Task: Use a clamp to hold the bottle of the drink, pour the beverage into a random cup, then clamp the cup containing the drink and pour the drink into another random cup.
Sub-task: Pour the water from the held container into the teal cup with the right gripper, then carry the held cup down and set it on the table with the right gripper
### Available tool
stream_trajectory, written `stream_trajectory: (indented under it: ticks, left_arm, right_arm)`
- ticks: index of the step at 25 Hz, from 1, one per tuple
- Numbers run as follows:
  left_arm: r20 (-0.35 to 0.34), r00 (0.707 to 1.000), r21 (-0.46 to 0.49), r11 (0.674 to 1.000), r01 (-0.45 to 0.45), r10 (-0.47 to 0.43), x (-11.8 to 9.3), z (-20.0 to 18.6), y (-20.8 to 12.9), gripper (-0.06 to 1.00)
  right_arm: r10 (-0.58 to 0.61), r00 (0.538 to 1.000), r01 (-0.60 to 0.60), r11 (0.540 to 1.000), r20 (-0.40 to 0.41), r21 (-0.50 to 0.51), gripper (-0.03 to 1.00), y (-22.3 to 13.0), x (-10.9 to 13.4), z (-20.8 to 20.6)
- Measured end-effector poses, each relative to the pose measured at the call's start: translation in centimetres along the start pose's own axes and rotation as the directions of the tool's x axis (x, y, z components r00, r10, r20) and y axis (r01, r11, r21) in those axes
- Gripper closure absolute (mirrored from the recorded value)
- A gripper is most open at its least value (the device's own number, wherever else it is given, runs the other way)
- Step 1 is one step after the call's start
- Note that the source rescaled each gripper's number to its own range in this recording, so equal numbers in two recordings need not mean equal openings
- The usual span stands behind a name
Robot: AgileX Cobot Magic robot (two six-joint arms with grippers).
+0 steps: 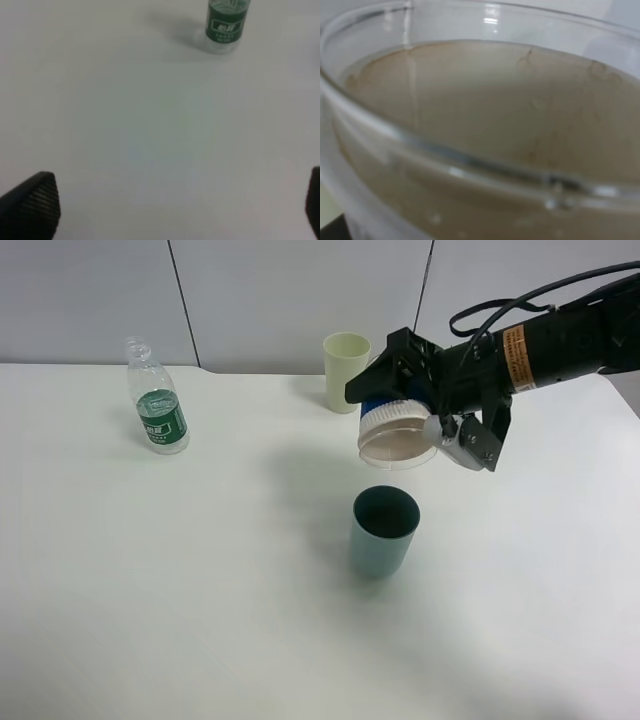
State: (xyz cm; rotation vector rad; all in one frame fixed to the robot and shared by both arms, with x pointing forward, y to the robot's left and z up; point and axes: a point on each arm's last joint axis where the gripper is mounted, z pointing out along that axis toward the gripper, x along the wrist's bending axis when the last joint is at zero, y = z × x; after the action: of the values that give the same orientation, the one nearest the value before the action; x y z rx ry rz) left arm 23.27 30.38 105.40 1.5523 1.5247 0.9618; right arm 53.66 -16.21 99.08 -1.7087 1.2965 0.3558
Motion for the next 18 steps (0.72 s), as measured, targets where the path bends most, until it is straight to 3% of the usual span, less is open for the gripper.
stream_trajectory:
  ticks: [6, 10, 12, 13, 15, 18]
  left_arm:
    - [0.000, 1.000, 0.000, 1.000, 0.000, 0.000, 0.0, 0.0, 0.0, -0.06]
    - [0.000, 1.000, 0.000, 1.000, 0.000, 0.000, 0.0, 0.0, 0.0, -0.06]
    - [0.000, 1.000, 0.000, 1.000, 0.000, 0.000, 0.0, 0.0, 0.0, -0.06]
    - [0.000, 1.000, 0.000, 1.000, 0.000, 0.000, 0.0, 0.0, 0.0, -0.06]
    - [0.000, 1.000, 0.000, 1.000, 0.000, 0.000, 0.0, 0.0, 0.0, -0.06]
    - [0.000, 1.000, 0.000, 1.000, 0.000, 0.000, 0.0, 0.0, 0.0, -0.06]
  right_arm:
    - [0.030, 1.000, -0.030, 1.000, 0.002, -0.001, 0.95, 0.0, -0.1, 0.0]
    - [0.296, 0.955, -0.296, 0.955, 0.002, -0.001, 0.95, 0.0, -0.1, 0.0]
    - [0.513, 0.858, -0.513, 0.859, 0.015, 0.006, 0.95, -0.1, -0.1, 0.0]
    - [0.633, 0.774, -0.633, 0.774, 0.030, 0.009, 0.95, -0.2, -0.2, 0.0]
    - [0.828, 0.556, -0.831, 0.557, 0.076, 0.009, 0.95, -0.6, -0.4, 0.0]
    - [0.955, 0.243, -0.968, 0.250, 0.173, -0.024, 0.95, -1.5, -0.7, -0.1]
